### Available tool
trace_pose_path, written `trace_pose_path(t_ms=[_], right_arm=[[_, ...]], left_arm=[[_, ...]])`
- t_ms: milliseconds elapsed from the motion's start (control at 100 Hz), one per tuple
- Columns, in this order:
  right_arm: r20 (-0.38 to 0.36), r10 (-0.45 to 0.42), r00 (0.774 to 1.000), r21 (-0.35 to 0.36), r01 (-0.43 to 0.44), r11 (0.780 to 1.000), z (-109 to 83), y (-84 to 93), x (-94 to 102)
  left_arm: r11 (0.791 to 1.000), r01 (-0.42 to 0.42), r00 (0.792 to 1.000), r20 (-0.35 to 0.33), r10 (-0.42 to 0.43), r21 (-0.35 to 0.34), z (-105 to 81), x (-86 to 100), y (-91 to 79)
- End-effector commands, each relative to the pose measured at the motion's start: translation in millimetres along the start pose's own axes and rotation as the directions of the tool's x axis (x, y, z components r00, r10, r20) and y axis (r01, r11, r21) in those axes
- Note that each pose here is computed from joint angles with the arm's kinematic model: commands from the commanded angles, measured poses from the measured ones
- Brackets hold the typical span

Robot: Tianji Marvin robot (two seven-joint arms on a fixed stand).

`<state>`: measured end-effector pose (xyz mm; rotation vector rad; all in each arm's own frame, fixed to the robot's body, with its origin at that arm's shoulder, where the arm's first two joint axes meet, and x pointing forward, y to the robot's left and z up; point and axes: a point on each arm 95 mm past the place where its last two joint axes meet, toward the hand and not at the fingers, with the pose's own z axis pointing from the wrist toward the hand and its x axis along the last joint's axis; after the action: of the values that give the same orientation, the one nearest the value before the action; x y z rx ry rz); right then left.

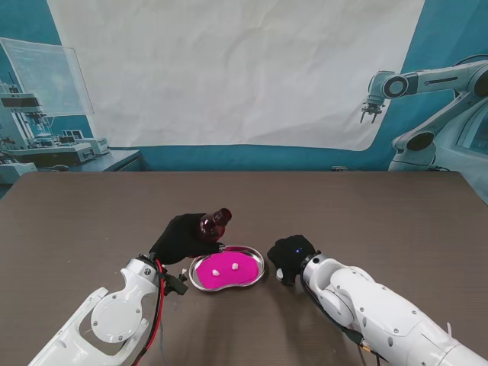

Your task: Collect the cotton balls from the tray into a sample bottle

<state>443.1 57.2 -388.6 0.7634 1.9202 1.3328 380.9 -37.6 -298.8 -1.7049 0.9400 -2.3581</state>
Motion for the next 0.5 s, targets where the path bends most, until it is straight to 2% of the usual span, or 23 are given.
trace_pose_path(t_ms=[0, 270, 390, 490], right_arm=[[-0.011, -0.009, 1.000, 0.036, 0.009, 0.999, -4.7, -9.4, 3.3], [0.019, 0.020, 1.000, -0.004, -0.020, 1.000, -8.6, 8.9, -2.0], [0.053, 0.049, 0.997, -0.065, -0.046, 0.997, -8.6, 23.4, -3.4], [0.058, 0.104, 0.993, -0.142, -0.095, 0.985, -6.6, 38.3, 0.2]], left_arm=[[1.000, 0.005, 1.000, 0.001, -0.005, -0.017, -0.3, 0.7, 2.2], [1.000, 0.005, 1.000, 0.004, -0.005, -0.017, -0.6, 0.2, 3.3], [1.000, 0.007, 1.000, 0.004, -0.007, -0.015, -0.6, 0.2, 3.6], [1.000, 0.010, 1.000, 0.003, -0.010, -0.013, -0.1, 0.4, 3.8]])
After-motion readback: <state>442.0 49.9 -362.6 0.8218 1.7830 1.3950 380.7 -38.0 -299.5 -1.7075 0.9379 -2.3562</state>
